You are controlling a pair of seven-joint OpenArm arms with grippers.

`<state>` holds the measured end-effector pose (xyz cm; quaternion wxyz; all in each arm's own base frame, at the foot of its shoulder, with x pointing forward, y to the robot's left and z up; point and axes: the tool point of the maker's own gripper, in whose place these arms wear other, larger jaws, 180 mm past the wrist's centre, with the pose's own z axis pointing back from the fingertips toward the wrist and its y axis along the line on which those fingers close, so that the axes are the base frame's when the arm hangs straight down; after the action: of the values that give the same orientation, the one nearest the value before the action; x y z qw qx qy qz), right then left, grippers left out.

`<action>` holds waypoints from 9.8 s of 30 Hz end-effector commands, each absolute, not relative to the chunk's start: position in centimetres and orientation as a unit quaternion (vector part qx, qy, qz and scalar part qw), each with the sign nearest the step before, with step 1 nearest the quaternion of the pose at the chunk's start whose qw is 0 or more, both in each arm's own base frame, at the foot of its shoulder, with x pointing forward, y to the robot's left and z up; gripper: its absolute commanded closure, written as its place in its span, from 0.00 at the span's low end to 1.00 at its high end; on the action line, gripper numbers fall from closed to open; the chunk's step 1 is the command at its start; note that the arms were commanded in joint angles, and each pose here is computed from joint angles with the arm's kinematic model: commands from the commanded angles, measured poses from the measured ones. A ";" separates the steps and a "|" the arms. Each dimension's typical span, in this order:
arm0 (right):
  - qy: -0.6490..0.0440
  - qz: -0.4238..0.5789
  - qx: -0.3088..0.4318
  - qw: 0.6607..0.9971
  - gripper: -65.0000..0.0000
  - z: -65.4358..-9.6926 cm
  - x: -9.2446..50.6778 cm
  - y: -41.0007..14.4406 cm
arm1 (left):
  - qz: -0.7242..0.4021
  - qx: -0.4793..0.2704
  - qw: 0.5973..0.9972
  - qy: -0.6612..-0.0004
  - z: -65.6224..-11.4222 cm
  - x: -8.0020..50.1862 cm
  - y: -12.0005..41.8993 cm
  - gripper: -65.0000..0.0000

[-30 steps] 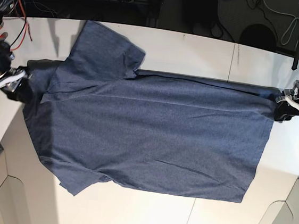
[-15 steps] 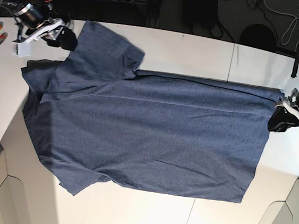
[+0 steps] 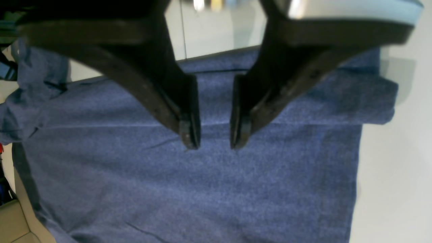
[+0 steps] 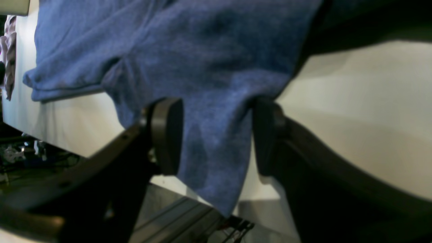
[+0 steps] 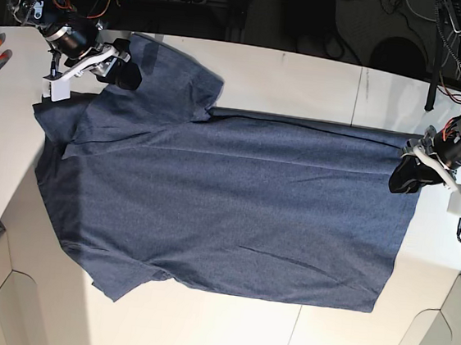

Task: Layout the t-shirt on the table in an organized manner, then fold the t-shirt properly
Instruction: 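Grasp the shirt edge near the collar with the right gripper, then lift the shirt edge with both grippers and pull it toward the robot, then slide both grippers along the shirt sides to grasp the hem corners, then lift the hem with both grippers and fold it over toward the collar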

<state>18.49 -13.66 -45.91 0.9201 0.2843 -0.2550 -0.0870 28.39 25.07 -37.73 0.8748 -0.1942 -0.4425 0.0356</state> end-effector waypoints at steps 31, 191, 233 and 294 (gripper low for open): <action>-0.336 0.001 0.345 0.877 1.00 -39.7 28.3 -8.5 | 0.024 -0.194 0.864 -0.463 -36.3 29.0 25.4 0.71; -0.340 -0.072 0.191 0.918 1.00 -43.3 43.0 -23.9 | 0.118 -0.015 0.872 -0.474 -35.2 39.6 34.9 0.66; -0.352 -0.090 0.210 0.908 1.00 -42.8 43.5 -23.6 | 0.256 -0.125 0.877 -0.388 -44.0 41.9 33.2 0.66; -0.415 -0.035 0.155 0.896 1.00 -35.5 35.0 -27.5 | 0.097 -0.155 0.845 -0.503 -35.9 35.3 34.6 1.00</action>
<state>33.95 -26.40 -37.24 0.9056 0.1684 -0.3876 -0.0357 34.44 33.34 -37.98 0.8570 -0.1656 -0.4768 0.1036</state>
